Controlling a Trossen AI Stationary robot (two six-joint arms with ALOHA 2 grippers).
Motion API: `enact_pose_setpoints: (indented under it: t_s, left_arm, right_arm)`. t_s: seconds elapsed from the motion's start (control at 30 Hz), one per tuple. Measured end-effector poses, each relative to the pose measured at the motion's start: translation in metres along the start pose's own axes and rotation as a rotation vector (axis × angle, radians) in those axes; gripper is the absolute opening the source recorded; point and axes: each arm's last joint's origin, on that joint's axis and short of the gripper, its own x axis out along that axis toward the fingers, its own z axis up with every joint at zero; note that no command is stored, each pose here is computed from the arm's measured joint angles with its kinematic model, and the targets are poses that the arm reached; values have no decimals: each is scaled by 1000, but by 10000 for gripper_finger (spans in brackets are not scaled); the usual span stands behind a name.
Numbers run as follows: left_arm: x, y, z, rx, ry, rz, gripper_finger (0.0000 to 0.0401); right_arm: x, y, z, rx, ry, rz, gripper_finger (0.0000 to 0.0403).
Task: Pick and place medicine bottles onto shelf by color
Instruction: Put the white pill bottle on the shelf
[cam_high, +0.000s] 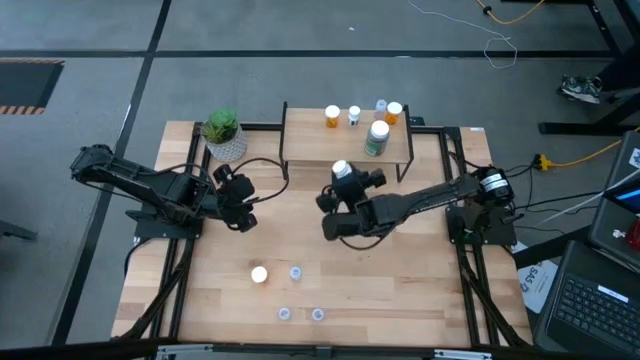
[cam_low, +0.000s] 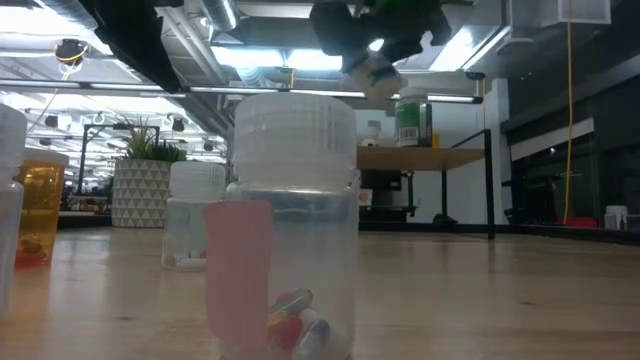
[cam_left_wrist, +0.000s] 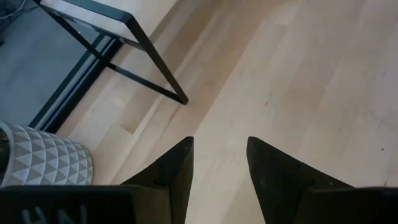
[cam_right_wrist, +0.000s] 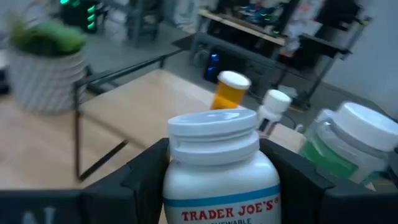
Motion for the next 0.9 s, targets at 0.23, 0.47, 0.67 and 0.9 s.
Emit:
enact_pose_setpoints:
  t_s: [0.23, 0.47, 0.67, 0.9]
  left_arm:
    - [0, 0, 0, 1, -2, 1, 144]
    - [0, 0, 0, 1, -2, 1, 144]
    - [0, 0, 0, 1, -2, 1, 144]
    - [0, 0, 0, 1, -2, 1, 144]
  right_arm:
    - [42, -7, -14, 163, -14, -108, 229]
    - [74, -12, -13, 309, -82, -206, 226]
    - [96, -11, -8, 357, -97, -188, 231]
    - [122, -2, -6, 331, -139, -18, 228]
